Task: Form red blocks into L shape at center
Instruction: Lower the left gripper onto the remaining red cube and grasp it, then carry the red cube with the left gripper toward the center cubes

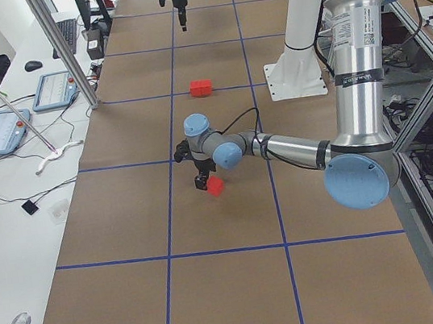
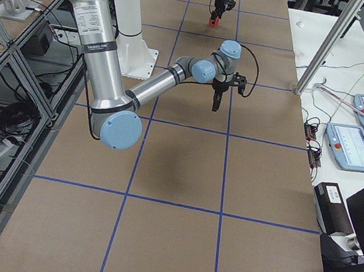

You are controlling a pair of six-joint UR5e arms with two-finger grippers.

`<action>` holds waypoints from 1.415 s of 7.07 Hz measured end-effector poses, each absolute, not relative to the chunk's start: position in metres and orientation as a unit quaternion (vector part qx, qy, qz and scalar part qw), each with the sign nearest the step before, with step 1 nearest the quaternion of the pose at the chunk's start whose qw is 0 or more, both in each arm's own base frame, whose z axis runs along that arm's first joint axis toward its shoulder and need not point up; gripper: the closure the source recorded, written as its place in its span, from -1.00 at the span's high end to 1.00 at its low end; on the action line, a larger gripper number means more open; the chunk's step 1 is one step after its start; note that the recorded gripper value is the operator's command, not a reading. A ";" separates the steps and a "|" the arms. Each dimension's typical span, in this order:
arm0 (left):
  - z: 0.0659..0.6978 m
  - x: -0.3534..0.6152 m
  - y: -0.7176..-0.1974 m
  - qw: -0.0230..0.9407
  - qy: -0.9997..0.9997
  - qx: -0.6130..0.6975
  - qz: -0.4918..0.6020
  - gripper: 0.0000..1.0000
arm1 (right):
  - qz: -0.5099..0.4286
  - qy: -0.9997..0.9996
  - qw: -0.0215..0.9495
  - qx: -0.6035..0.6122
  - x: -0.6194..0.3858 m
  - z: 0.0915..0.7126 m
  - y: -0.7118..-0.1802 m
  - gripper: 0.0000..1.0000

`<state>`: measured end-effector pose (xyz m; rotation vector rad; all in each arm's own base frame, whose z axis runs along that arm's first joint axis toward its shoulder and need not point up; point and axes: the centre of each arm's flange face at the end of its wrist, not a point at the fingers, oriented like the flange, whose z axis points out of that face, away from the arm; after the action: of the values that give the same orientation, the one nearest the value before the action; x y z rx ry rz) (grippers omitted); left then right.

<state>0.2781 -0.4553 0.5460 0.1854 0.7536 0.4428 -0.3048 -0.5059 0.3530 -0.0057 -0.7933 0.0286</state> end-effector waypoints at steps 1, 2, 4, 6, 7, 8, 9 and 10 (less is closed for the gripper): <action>0.546 0.278 -0.455 0.899 0.362 0.095 0.227 0.79 | 0.014 -0.387 0.922 -0.002 -0.305 0.352 -0.506 0.99; 0.546 0.278 -0.455 0.896 0.361 0.099 0.237 0.43 | 0.014 -0.387 0.922 -0.002 -0.305 0.352 -0.506 0.99; 0.547 0.277 -0.454 0.895 0.360 0.101 0.243 -0.98 | 0.013 -0.388 0.921 -0.001 -0.304 0.350 -0.505 0.99; 0.548 0.276 -0.454 0.896 0.358 0.102 0.244 -1.00 | 0.013 -0.390 0.921 0.000 -0.304 0.349 -0.504 0.99; 0.546 0.276 -0.454 0.895 0.358 0.102 0.245 -1.00 | 0.013 -0.390 0.921 0.000 -0.304 0.348 -0.504 0.99; 0.533 0.275 -0.454 0.895 0.359 0.099 0.243 -1.00 | 0.013 -0.391 0.920 0.000 -0.303 0.347 -0.504 0.99; 0.508 0.274 -0.457 0.902 0.355 0.084 0.230 -1.00 | 0.012 -0.391 0.920 0.001 -0.303 0.347 -0.504 0.99; 0.476 0.272 -0.461 0.915 0.350 0.060 0.190 -1.00 | 0.012 -0.391 0.920 0.001 -0.303 0.347 -0.504 0.99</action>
<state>0.2715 -0.4606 0.4762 0.1233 0.7212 0.3911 -0.3034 -0.5044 0.3467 0.0016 -0.8036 0.0252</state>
